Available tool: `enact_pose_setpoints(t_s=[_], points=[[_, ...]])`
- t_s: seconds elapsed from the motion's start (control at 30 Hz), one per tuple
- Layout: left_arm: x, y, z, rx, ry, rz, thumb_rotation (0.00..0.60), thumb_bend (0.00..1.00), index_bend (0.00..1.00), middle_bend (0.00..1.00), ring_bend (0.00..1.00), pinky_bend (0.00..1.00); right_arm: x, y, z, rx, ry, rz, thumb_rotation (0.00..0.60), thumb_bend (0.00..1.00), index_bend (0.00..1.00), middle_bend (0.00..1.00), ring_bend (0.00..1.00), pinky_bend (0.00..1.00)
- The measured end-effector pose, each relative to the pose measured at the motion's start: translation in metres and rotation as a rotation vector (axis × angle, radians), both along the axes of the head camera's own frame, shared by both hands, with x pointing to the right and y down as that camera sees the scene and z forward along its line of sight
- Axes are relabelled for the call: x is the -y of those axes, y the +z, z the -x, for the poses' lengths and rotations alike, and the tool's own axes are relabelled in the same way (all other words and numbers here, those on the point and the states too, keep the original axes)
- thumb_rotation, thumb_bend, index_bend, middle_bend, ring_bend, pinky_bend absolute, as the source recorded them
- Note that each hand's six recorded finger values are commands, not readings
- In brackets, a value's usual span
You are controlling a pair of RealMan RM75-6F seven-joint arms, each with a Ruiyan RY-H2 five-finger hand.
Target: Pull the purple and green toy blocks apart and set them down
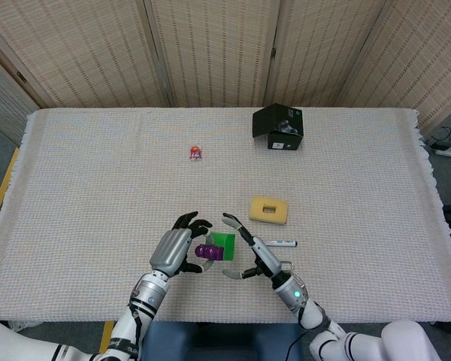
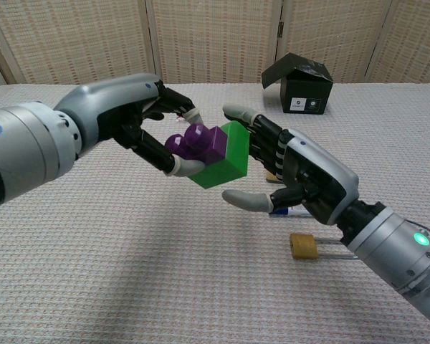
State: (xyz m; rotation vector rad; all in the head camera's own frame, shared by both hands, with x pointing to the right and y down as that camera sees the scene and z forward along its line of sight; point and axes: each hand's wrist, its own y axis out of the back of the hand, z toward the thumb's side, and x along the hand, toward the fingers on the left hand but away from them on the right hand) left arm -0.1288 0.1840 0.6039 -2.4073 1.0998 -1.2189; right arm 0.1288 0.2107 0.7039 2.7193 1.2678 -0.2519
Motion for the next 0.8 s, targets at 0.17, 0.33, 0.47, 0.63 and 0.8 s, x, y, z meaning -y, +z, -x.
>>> enact_pose_setpoints(t_s=[0.17, 0.33, 0.47, 0.63, 0.8], points=[[-0.004, -0.003, -0.001, -0.011, 0.008, 0.003, 0.600, 0.34, 0.84, 0.29, 0.07, 0.00, 0.001, -0.001, 0.001, -0.004, 0.028, -0.017, 0.600, 0.25, 0.00, 0.00, 0.00, 0.00], [-0.009, -0.005, -0.002, -0.020, 0.018, 0.004, 0.600, 0.35, 0.84, 0.30, 0.07, 0.00, 0.002, -0.002, 0.001, -0.004, 0.050, -0.021, 0.600, 0.25, 0.16, 0.00, 0.00, 0.00], [-0.011, -0.006, -0.003, -0.024, 0.024, 0.008, 0.600, 0.35, 0.84, 0.30, 0.07, 0.00, 0.010, -0.006, 0.003, 0.001, 0.077, -0.028, 0.600, 0.25, 0.28, 0.00, 0.02, 0.00], [-0.010, -0.006, -0.003, -0.026, 0.019, 0.005, 0.600, 0.35, 0.83, 0.30, 0.07, 0.00, 0.007, -0.005, 0.003, -0.001, 0.096, -0.029, 0.600, 0.25, 0.43, 0.00, 0.05, 0.00], [-0.008, -0.006, -0.002, -0.032, 0.006, 0.002, 0.600, 0.35, 0.84, 0.30, 0.07, 0.00, 0.008, -0.004, 0.004, -0.006, 0.113, -0.031, 0.600, 0.25, 0.56, 0.07, 0.11, 0.00]])
